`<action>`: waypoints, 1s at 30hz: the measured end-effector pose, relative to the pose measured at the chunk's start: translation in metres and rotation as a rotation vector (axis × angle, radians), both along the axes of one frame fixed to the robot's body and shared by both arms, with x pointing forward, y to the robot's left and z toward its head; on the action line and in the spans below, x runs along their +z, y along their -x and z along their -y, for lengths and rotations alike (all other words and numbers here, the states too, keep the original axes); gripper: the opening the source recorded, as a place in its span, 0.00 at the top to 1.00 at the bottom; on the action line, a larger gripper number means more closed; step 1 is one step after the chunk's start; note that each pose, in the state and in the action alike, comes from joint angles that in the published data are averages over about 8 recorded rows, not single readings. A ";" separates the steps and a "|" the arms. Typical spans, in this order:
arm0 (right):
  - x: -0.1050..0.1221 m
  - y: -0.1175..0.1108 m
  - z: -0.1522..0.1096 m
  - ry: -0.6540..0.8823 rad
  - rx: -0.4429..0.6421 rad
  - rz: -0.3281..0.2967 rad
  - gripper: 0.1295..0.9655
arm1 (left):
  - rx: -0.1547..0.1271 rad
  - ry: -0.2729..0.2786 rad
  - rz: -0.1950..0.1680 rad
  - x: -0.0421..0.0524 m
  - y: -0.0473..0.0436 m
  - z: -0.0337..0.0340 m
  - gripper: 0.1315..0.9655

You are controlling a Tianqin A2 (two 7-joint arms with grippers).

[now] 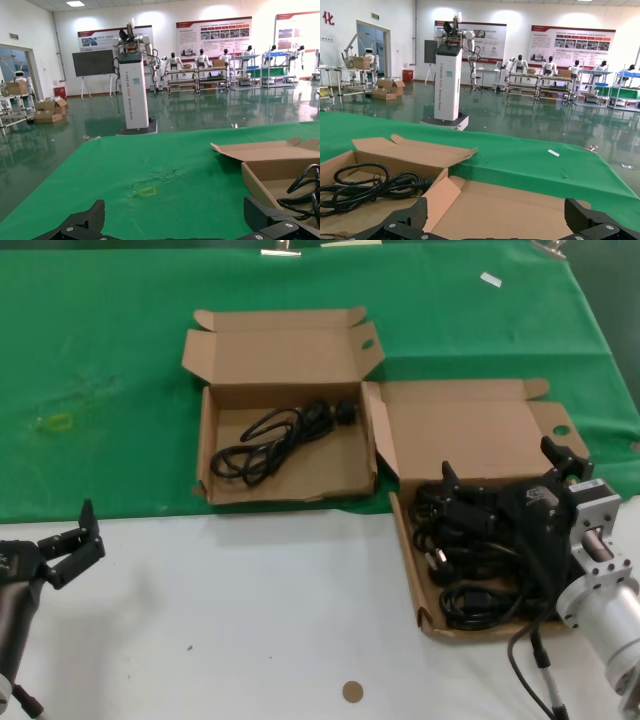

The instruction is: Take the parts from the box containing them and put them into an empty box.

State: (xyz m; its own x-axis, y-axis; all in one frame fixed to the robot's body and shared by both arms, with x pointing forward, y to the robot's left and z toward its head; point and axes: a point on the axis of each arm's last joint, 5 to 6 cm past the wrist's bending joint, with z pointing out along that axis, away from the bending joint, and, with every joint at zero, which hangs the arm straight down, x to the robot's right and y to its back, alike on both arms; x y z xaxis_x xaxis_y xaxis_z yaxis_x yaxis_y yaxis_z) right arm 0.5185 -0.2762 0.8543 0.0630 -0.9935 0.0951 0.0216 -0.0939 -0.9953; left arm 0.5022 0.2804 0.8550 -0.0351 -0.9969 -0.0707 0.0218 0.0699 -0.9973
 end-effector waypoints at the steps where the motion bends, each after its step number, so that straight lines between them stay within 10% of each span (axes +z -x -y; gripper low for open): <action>1: 0.000 0.000 0.000 0.000 0.000 0.000 0.00 | 0.000 0.000 0.000 0.0000 0.0000 0.0000 0.00; 30: 0.000 0.000 0.000 0.000 0.000 0.000 0.00 | 0.000 0.000 0.000 0.0000 0.0000 0.0000 0.00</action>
